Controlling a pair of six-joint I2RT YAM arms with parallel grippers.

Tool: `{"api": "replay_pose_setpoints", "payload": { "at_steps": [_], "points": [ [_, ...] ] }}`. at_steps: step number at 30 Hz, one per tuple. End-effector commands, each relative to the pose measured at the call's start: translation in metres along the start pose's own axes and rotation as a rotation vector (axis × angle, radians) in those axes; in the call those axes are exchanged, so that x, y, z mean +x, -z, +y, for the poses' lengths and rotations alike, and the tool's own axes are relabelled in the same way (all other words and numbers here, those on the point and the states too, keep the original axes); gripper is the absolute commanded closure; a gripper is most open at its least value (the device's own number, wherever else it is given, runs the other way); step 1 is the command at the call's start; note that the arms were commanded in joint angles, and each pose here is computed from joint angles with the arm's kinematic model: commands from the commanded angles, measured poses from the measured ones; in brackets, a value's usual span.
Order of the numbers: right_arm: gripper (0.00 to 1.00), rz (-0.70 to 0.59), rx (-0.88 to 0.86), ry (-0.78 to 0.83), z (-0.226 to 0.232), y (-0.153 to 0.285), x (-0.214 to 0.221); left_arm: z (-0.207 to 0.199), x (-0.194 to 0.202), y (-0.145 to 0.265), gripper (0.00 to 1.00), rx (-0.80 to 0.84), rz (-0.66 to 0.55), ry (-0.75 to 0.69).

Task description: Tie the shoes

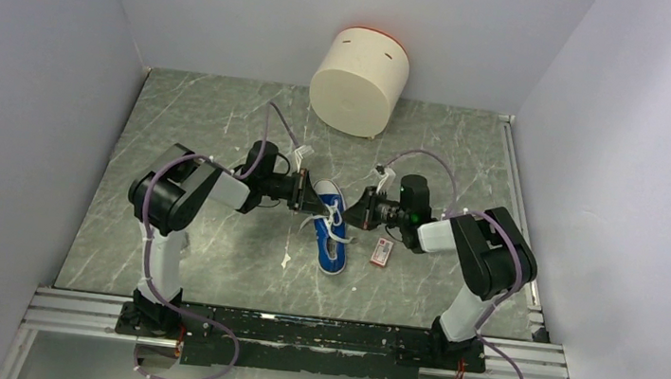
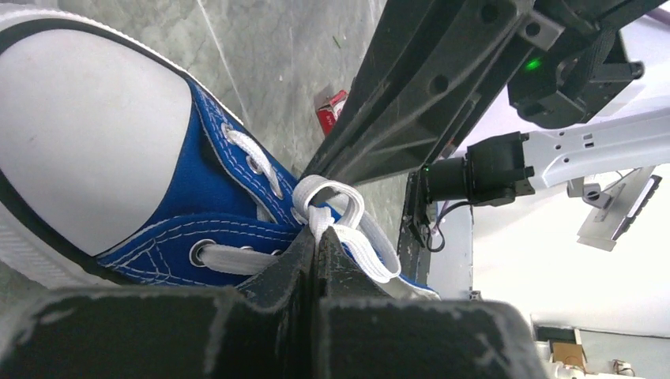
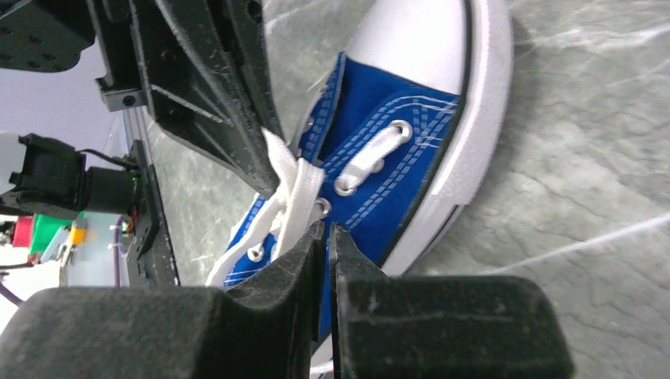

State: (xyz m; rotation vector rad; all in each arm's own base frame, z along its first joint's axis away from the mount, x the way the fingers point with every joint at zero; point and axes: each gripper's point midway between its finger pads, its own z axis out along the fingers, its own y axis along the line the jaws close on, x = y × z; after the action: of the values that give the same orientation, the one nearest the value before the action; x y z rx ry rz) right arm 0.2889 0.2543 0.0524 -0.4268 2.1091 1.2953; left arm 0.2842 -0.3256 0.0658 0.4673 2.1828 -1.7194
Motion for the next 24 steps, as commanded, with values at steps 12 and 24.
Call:
{"api": "replay_pose_setpoints", "payload": {
  "at_steps": [12,24],
  "points": [
    [0.93,-0.005,-0.132,0.024,0.031,-0.012,-0.001,0.01,-0.005,-0.002,0.95,-0.004,0.017,-0.018],
    [0.84,-0.007,-0.114,-0.03,0.024,-0.017,0.004,0.002,-0.006,-0.001,0.95,0.04,0.006,-0.011]
  ]
}}
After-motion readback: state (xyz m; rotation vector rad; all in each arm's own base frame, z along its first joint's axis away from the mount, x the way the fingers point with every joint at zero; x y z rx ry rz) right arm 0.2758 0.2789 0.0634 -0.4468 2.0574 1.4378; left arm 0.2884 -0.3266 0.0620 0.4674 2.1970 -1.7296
